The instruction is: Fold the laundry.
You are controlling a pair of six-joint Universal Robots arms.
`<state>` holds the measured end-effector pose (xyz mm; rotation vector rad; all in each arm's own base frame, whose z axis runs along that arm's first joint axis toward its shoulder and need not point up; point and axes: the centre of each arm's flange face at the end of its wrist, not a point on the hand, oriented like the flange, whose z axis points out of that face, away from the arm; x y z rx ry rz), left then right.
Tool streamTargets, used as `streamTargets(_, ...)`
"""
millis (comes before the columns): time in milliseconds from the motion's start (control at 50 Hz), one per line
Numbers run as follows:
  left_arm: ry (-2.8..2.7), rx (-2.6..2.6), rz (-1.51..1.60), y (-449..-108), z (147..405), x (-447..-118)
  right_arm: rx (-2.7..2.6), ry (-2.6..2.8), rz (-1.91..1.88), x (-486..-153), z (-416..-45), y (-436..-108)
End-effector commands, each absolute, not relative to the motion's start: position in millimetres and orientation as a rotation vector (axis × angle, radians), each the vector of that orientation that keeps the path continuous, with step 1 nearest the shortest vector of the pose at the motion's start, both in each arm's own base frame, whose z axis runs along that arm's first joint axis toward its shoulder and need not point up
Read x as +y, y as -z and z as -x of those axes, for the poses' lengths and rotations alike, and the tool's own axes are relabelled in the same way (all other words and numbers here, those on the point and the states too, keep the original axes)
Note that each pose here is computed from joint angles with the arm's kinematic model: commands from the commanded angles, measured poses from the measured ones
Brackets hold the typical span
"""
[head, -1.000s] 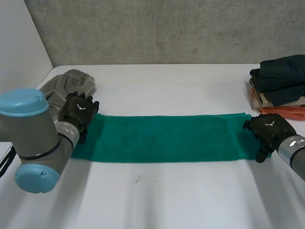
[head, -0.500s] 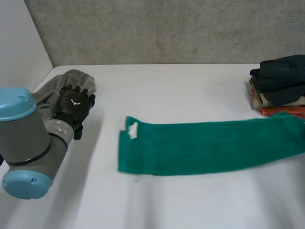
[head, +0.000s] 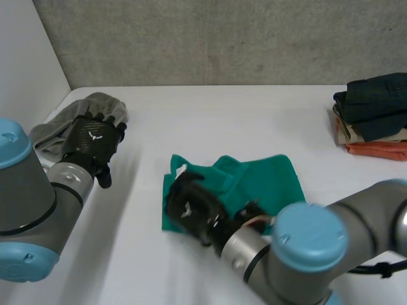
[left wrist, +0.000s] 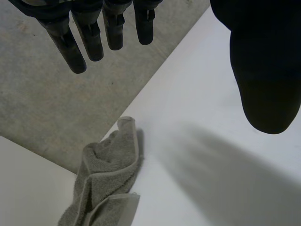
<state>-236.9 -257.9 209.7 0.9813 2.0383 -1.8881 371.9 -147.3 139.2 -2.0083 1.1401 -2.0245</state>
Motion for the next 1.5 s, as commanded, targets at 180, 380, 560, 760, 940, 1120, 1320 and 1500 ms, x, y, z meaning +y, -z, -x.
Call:
streamTargets(180, 1.903, 2.032, -1.016, -208.4, 244.2, -251.6, 1.724, 2.048, 1.395, -201.6, -313.8, -184.9)
streamTargets(380, 2.020, 1.993, -1.198, -213.6, 283.6, -220.1, 2.229, 1.714, 1.077, -229.0, -240.6, -155.8)
streamTargets(560, 2.166, 2.003, -1.489, -190.7, 358.7, -181.2, 2.259, 1.770, 1.173, -235.2, -230.0, -149.2)
streamTargets(760, 2.105, 2.032, -1.465, -140.9, 403.3, -204.1, 2.242, 1.725, 1.233, -225.6, -242.2, -128.1)
streamTargets(940, 2.015, 2.066, -1.415, -114.1, 399.3, -222.5, 2.264, 1.760, 1.227, -228.3, -241.4, -126.5)
streamTargets(1120, 1.850, 1.985, -1.061, -120.8, 359.7, -263.6, 2.270, 1.774, 1.229, -230.0, -241.0, -125.9)
streamTargets(1320, 1.922, 1.919, -1.140, -149.3, 359.3, -256.6, 2.266, 1.778, 1.275, -229.3, -241.1, -124.3)
streamTargets(1500, 2.024, 1.902, -1.308, -157.4, 381.5, -222.2, 2.276, 1.784, 1.277, -231.2, -239.1, -124.6)
